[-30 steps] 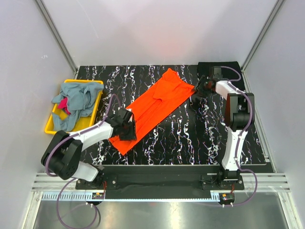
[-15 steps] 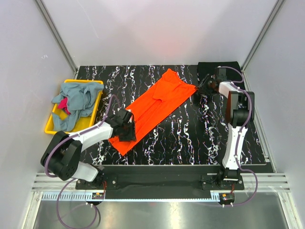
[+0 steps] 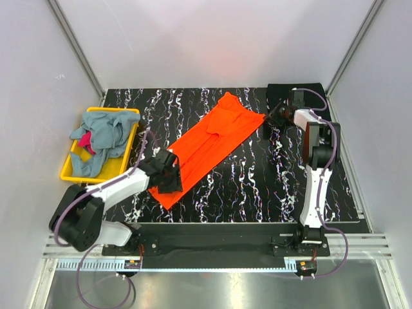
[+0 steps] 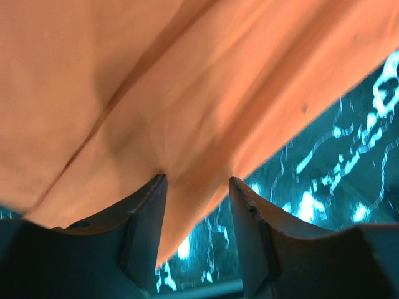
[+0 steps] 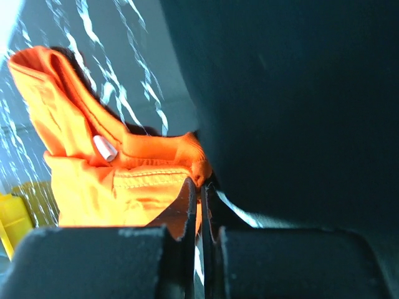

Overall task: Fold and stack the t-shirts
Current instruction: Fold the tshirt

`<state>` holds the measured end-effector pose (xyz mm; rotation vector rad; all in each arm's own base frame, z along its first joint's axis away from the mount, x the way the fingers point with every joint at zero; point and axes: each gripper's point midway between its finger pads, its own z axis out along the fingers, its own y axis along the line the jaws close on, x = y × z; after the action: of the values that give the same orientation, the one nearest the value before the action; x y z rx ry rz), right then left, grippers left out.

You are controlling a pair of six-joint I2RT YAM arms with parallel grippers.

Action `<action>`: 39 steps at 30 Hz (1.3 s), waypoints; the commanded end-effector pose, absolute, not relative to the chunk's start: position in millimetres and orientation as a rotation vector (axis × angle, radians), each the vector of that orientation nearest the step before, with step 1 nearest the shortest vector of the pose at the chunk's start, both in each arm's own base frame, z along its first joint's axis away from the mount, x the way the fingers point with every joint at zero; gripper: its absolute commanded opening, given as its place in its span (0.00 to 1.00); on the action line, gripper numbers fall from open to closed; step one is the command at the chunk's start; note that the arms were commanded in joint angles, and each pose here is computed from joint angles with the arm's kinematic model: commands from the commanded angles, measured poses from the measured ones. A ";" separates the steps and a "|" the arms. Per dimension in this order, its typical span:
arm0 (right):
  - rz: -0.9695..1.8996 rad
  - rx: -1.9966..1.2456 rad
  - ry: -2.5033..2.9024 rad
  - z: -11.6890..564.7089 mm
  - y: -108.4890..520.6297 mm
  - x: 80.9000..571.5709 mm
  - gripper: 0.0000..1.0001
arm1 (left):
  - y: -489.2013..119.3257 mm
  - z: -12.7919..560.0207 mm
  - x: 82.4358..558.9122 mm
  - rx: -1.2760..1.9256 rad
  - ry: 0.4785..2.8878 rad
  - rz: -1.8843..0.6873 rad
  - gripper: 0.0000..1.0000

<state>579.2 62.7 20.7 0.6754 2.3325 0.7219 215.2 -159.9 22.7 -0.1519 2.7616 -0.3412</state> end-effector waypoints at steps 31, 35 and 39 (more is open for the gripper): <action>0.699 0.706 2.272 148.6 117.6 474.0 0.68 | -102.1 216.6 321.9 -0.045 2.323 -0.411 0.59; 0.835 0.664 2.301 142.1 180.4 416.9 0.69 | -101.8 209.2 318.1 -0.044 2.322 -0.440 0.59; 0.934 0.630 2.408 122.0 244.2 353.7 0.67 | -98.4 211.2 314.4 -0.058 2.295 -0.428 0.59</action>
<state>374.9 219.1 126.3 0.5515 2.4079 0.8691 306.8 -96.0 184.5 -0.0893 2.4215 -0.3932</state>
